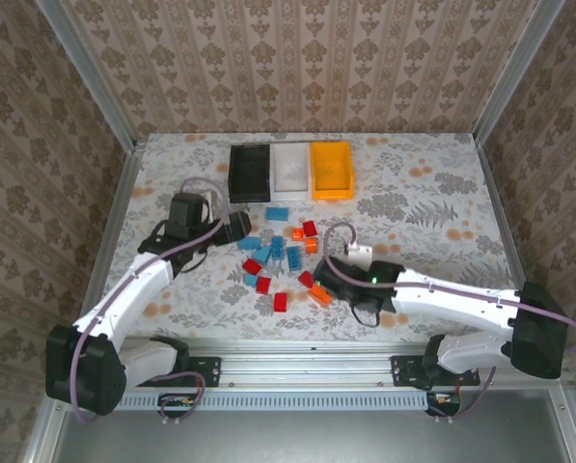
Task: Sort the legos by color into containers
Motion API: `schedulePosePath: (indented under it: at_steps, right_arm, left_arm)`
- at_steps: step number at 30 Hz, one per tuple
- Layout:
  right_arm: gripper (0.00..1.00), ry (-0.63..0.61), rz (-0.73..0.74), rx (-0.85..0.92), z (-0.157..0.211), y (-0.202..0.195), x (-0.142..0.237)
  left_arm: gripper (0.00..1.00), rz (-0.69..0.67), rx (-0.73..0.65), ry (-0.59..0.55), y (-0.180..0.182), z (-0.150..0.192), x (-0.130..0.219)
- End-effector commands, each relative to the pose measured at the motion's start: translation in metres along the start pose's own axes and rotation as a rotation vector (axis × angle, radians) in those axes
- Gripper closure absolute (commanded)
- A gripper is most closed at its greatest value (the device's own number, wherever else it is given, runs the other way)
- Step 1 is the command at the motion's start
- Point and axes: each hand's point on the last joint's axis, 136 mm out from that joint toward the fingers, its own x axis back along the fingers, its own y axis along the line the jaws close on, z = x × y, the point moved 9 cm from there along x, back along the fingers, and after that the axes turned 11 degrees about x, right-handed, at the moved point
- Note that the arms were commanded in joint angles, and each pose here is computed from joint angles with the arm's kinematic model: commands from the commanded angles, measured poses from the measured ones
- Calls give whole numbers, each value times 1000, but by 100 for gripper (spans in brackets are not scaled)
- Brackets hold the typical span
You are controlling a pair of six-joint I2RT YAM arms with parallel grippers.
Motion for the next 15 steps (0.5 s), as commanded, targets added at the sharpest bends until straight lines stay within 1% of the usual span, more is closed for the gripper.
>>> schedulePosePath:
  at_steps: [1,3,5,7,9,11,12,15]
  right_arm:
    - [59,-94,24,144,-50,1,0]
    - [60,-126,-1,159,-75,3,-8]
    - [59,-132,-22,166,-103,3,-25]
    - [60,-147,-16,178,-129,3,-42]
    - [60,-151,7,201,-154,4,-62]
    - [63,-148,34,203,-176,3,-84]
    - [63,-162,46,195,-186,2,-91]
    - [63,-157,75,203,-217,1,-118]
  left_arm:
    - [0,71,18,-31,-13,-30,7]
    - [0,114,82,-38,-8,-42,5]
    - [0,175,167,-40,4,-48,-3]
    - [0,252,240,-33,15,-49,-11]
    - [0,315,295,13,23,-40,-22]
    - [0,381,316,61,23,-29,-29]
    - [0,394,320,76,23,-24,-31]
    - [0,386,297,98,20,-15,-27]
